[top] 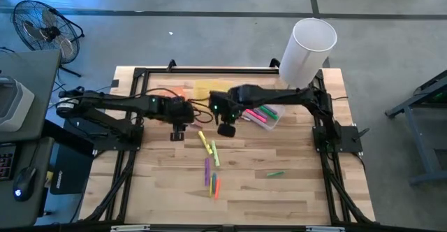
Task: Pick & Place Markers
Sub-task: Put the pink marker pen into the orange bin
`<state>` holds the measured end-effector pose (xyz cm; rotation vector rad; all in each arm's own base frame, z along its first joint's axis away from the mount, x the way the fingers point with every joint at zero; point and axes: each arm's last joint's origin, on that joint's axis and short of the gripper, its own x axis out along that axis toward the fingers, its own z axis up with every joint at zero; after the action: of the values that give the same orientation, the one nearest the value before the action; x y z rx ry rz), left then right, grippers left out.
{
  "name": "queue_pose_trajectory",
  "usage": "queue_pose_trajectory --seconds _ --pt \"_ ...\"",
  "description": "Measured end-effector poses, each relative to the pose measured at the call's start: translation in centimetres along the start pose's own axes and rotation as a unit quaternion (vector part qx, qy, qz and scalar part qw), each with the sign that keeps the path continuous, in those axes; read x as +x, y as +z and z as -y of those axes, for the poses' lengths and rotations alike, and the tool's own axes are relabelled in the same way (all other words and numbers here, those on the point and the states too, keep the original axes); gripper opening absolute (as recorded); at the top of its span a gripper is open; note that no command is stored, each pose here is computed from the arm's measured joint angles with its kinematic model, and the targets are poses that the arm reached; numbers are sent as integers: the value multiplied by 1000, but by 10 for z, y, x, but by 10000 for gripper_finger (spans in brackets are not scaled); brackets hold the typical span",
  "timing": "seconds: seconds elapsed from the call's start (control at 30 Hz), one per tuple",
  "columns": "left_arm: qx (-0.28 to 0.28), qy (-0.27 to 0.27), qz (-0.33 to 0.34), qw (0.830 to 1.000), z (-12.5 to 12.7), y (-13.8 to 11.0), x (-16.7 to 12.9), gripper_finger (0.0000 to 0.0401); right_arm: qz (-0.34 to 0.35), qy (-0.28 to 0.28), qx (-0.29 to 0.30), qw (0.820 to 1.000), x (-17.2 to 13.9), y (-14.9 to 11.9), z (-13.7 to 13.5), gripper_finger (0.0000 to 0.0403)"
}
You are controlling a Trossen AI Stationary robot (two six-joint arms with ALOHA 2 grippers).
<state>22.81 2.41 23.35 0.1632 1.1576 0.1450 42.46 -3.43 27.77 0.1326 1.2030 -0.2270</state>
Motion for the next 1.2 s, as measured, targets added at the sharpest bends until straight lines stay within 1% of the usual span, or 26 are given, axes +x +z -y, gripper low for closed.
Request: queue_pose_trajectory --seconds 0.13,0.23,0.3,0.37,0.47,0.53,0.63,0.73,0.83,0.9,0.97,1.07,1.2 --pt "28 -6 8 1000 -11 0 2 154 -7 -34 1 999 -8 -9 -21 3" --pt "42 -6 5 999 -16 -1 3 154 -14 -62 3 998 -11 -15 -35 2" --pt "54 -5 5 999 -17 -1 3 154 -15 -70 3 997 -6 -24 -44 1" --pt "66 -7 9 998 -17 -1 3 154 -9 -62 12 998 2 -39 -50 1" --pt "76 -12 22 997 -16 2 3 154 30 -26 70 997 5 -75 -50 1" --pt "82 -23 33 996 -16 3 3 154 78 4 116 990 1 -101 -48 1" --pt "103 -32 44 993 -16 6 6 154 167 34 165 971 -8 -137 -50 0" --pt "120 -47 28 991 -14 7 16 154 245 41 173 953 -18 -169 -52 0" --pt "141 -53 6 989 -12 9 30 154 288 40 179 940 -26 -196 -51 0" --pt "150 -53 -16 987 -11 8 40 154 309 47 199 929 -30 -208 -49 0" --pt "153 -50 -26 987 -11 10 50 154 321 55 211 922 -35 -218 -48 0" --pt "170 -52 -44 983 -10 10 61 154 332 56 214 917 -39 -225 -45 0" --pt "182 -61 -71 979 -9 8 75 154 336 54 217 915 -41 -227 -41 0"
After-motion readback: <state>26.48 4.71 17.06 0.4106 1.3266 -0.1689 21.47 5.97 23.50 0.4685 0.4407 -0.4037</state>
